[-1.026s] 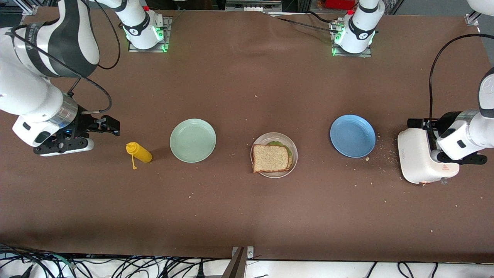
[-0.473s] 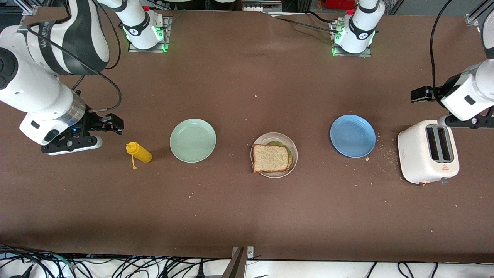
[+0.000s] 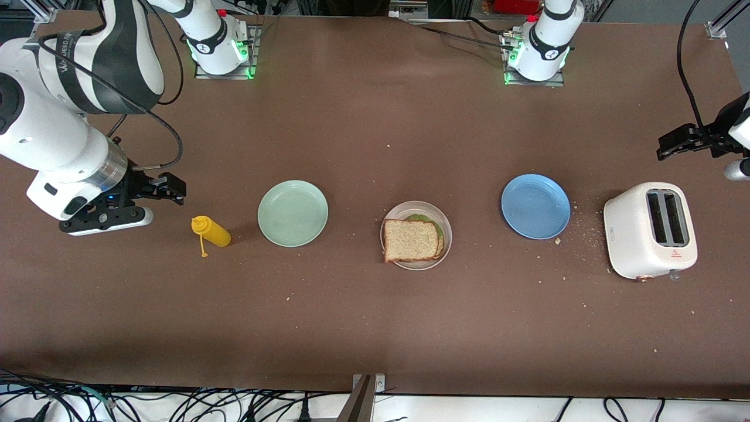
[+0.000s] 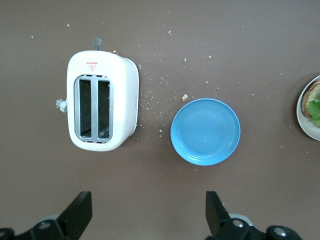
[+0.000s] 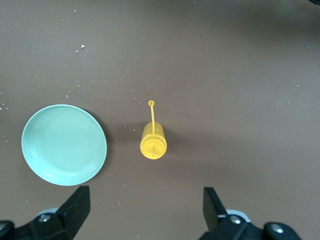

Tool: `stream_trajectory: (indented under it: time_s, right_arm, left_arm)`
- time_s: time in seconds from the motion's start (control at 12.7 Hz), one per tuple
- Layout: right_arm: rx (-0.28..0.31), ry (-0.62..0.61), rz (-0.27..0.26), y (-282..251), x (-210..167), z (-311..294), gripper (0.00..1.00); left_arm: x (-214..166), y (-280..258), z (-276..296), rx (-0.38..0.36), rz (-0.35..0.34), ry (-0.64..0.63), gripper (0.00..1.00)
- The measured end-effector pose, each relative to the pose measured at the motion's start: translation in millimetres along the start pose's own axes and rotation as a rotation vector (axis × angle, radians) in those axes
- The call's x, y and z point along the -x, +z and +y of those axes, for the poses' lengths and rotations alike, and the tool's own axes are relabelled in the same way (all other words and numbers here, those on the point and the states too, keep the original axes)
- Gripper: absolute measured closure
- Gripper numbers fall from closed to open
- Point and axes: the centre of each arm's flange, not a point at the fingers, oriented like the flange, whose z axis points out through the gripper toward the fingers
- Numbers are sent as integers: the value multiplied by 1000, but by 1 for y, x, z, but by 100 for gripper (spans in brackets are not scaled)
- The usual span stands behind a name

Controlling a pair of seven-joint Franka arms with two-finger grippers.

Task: Make sandwich in beige plate with both arms

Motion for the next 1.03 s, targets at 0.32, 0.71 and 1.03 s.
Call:
stream_trajectory:
  time_s: [0.32,0.71,1.03]
  right_arm:
    - [1,6,1,-1,0,4,0]
    - [-44,-5,-13,9,-2,8,0]
    - [-55,15,-5,3,1,27,0]
  left_arm:
    - [11,-4,16,0,17,14,0]
    - [24,-5,10,55,40,-30,0]
    - [25,3,11,55,23,-40,0]
